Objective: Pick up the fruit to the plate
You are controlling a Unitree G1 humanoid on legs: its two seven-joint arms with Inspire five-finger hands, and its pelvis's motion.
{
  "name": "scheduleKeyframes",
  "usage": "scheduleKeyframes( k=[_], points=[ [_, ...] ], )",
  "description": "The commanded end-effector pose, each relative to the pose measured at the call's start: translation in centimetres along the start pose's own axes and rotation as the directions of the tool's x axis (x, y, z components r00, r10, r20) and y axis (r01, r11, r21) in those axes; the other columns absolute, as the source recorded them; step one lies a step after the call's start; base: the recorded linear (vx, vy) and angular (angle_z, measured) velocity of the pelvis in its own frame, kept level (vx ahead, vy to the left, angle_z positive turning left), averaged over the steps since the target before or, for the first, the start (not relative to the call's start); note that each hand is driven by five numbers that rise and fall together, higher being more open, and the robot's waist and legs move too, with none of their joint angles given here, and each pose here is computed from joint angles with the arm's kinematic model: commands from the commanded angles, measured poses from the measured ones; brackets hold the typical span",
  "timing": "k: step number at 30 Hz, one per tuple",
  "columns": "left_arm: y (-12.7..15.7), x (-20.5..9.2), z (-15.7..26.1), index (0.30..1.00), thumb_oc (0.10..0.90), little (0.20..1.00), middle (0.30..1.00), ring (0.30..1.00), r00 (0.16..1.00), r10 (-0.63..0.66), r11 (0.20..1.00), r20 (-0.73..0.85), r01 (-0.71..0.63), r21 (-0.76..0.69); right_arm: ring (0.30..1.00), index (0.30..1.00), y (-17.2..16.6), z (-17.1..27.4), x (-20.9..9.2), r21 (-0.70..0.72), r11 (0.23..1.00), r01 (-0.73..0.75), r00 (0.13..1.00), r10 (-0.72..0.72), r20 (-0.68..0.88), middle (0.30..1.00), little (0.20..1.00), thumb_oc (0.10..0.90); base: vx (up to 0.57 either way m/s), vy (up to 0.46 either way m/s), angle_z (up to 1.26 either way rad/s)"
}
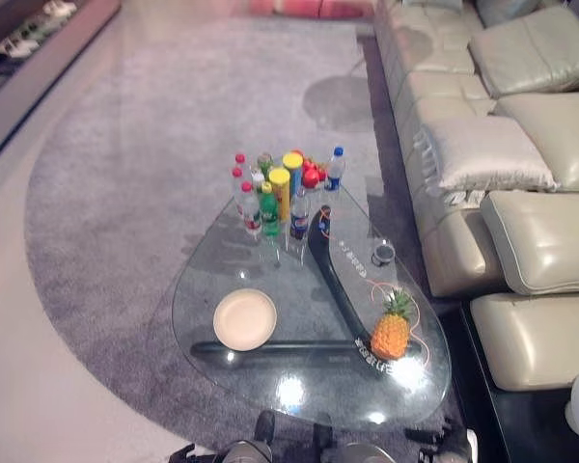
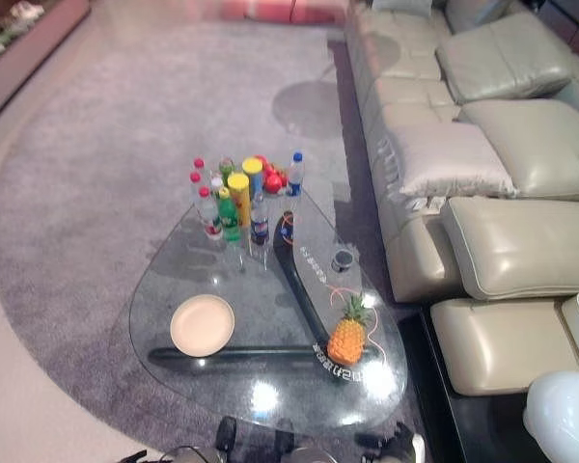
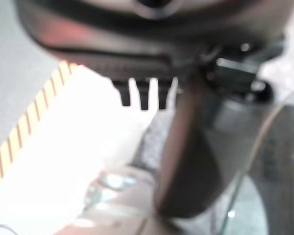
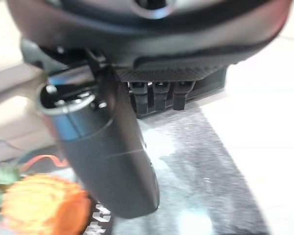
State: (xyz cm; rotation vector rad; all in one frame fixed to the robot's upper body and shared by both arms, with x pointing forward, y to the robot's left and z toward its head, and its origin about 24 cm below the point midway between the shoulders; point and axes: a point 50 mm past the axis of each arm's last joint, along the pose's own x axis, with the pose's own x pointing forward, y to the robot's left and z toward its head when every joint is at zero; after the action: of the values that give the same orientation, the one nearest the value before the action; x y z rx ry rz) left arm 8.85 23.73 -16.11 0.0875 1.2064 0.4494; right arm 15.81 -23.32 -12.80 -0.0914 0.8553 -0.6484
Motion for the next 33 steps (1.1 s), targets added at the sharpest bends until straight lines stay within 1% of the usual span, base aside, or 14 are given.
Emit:
scheduleKeyframes(
  k=[1, 6, 9, 12, 15, 18, 22, 27, 33],
  points=[
    [1.9, 0.2, 0.3, 0.9, 0.8, 0.9, 0.9, 0.9, 0.999, 0.054, 0.999, 0.006, -0.054, -0.006, 0.9, 0.9, -1.1, 4.4, 0.3, 0.107, 0.992, 0.072, 0.982, -0.089, 0.165, 0.9, 0.9, 0.8, -0.06, -0.074, 0.0],
    [2.4, 0.3, 0.9, 0.9, 0.8, 0.9, 0.9, 0.9, 0.998, 0.057, 0.998, 0.039, -0.057, -0.015, 0.9, 0.9, -0.5, 8.4, -1.0, 0.184, 0.982, 0.037, 0.94, -0.096, 0.327, 0.9, 0.9, 0.8, 0.0, -0.047, 0.0],
    [2.6, 0.3, 1.3, 0.9, 0.8, 0.9, 0.9, 0.9, 0.997, 0.064, 0.998, 0.048, -0.063, -0.015, 0.9, 0.9, -0.4, 9.7, -1.6, 0.222, 0.975, 0.021, 0.919, -0.106, 0.38, 0.9, 0.9, 0.8, 0.01, -0.058, 0.03],
    [2.7, 0.4, 2.0, 0.9, 0.8, 0.9, 0.9, 0.9, 0.996, 0.066, 0.998, 0.064, -0.064, -0.027, 0.9, 0.9, -0.1, 12.2, -2.6, 0.277, 0.961, -0.003, 0.879, -0.13, 0.458, 0.9, 0.9, 0.8, -0.01, -0.028, 0.02],
    [2.2, 0.4, 2.5, 0.9, 0.8, 0.9, 0.9, 0.9, 0.995, 0.055, 0.998, 0.084, -0.052, -0.046, 0.9, 0.9, -0.1, 15.0, -3.6, 0.341, 0.939, -0.039, 0.833, -0.157, 0.531, 0.9, 0.9, 0.8, -0.02, 0.019, 0.0],
    [1.9, 0.4, 2.8, 0.9, 0.8, 0.9, 0.9, 0.9, 0.994, 0.045, 0.998, 0.098, -0.041, -0.05, 0.9, 0.9, -0.1, 16.6, -4.1, 0.374, 0.926, -0.059, 0.805, -0.178, 0.566, 0.9, 0.9, 0.8, -0.04, 0.028, 0.0],
    [1.4, 0.4, 3.8, 0.9, 0.8, 0.9, 0.9, 0.9, 0.992, 0.031, 0.998, 0.123, -0.024, -0.06, 0.9, 0.9, 0.4, 20.3, -5.8, 0.432, 0.894, -0.124, 0.746, -0.203, 0.634, 0.9, 0.9, 0.8, -0.04, 0.025, 0.01],
    [0.7, 0.3, 4.8, 0.9, 0.8, 0.9, 0.9, 0.9, 0.989, -0.002, 0.997, 0.146, 0.013, -0.073, 0.9, 0.9, 1.1, 24.1, -7.7, 0.46, 0.868, -0.185, 0.686, -0.221, 0.693, 0.9, 0.9, 0.8, -0.05, 0.064, 0.01],
    [-0.3, 0.2, 5.7, 0.9, 0.8, 0.9, 0.9, 0.9, 0.985, -0.035, 0.995, 0.171, 0.051, -0.091, 0.9, 0.9, 1.8, 26.6, -9.1, 0.489, 0.848, -0.203, 0.662, -0.25, 0.707, 0.9, 0.9, 0.8, -0.04, 0.075, 0.01]
  ],
)
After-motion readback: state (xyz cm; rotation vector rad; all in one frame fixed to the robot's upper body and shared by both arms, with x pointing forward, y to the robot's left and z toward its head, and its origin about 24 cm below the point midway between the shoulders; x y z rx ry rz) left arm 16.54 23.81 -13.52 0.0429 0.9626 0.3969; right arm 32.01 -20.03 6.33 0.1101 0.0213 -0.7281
